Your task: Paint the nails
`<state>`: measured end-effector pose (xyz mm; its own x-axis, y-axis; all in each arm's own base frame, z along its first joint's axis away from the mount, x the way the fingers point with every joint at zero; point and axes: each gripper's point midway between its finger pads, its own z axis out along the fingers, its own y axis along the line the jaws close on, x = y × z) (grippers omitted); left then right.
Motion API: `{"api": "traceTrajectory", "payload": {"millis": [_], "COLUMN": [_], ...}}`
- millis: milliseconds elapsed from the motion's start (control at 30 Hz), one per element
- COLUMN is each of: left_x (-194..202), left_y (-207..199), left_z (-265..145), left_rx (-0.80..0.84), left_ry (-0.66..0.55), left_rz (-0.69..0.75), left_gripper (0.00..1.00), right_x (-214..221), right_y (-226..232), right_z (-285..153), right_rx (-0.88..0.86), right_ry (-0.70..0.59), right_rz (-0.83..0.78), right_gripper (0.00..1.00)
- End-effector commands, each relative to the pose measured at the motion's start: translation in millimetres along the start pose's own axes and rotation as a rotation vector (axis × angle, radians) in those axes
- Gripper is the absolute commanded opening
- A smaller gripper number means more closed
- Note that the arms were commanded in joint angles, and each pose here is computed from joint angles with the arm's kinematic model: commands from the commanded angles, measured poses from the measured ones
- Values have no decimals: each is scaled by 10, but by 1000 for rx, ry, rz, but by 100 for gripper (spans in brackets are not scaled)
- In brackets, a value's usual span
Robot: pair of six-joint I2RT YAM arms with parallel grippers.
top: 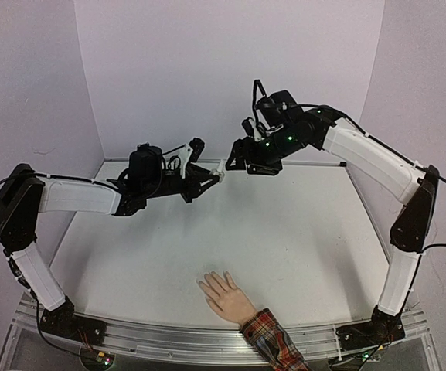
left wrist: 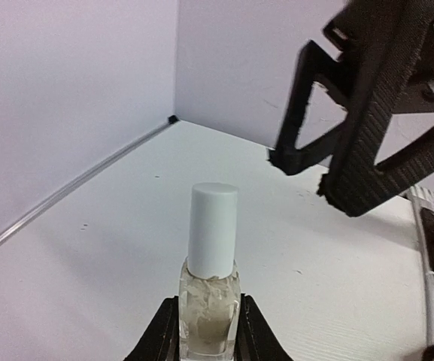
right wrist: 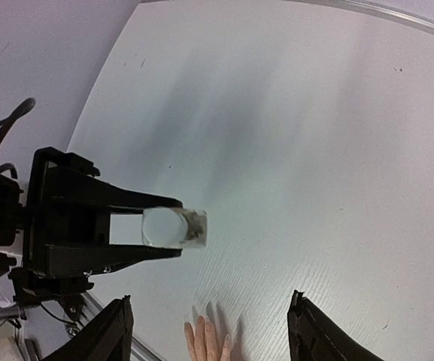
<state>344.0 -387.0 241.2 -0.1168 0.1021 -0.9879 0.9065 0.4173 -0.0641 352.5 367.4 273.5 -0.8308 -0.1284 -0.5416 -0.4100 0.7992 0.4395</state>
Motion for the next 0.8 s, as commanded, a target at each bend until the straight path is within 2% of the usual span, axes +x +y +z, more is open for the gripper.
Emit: {"api": "traceTrajectory", "payload": {"millis": [0,200,300,600,767], "left_x": [-627,-705,-726,-750,-765], "left_y": [323,335,267,161,142], "left_z": [-140,-69,-31,10,27], "left_rx": [-267,-293,-256,-205,-195], "left_ry": [-226,-262,-263,-264,-262], "left_rz": [93,89,86,69,68], "left_gripper": [0,0,0,0,0], "right_x": [-380,-631,-686,-754,-715], "right_y": [64,201,198,142,179], "right_z": [-209,-87,-6,53,151], "right_rx": [51,58,74,135,124], "right_ry": [-168,-254,-267,-310,-293], "right_rz": [125,120,103,52,31], "right_gripper": [72,68,63,55,52]}}
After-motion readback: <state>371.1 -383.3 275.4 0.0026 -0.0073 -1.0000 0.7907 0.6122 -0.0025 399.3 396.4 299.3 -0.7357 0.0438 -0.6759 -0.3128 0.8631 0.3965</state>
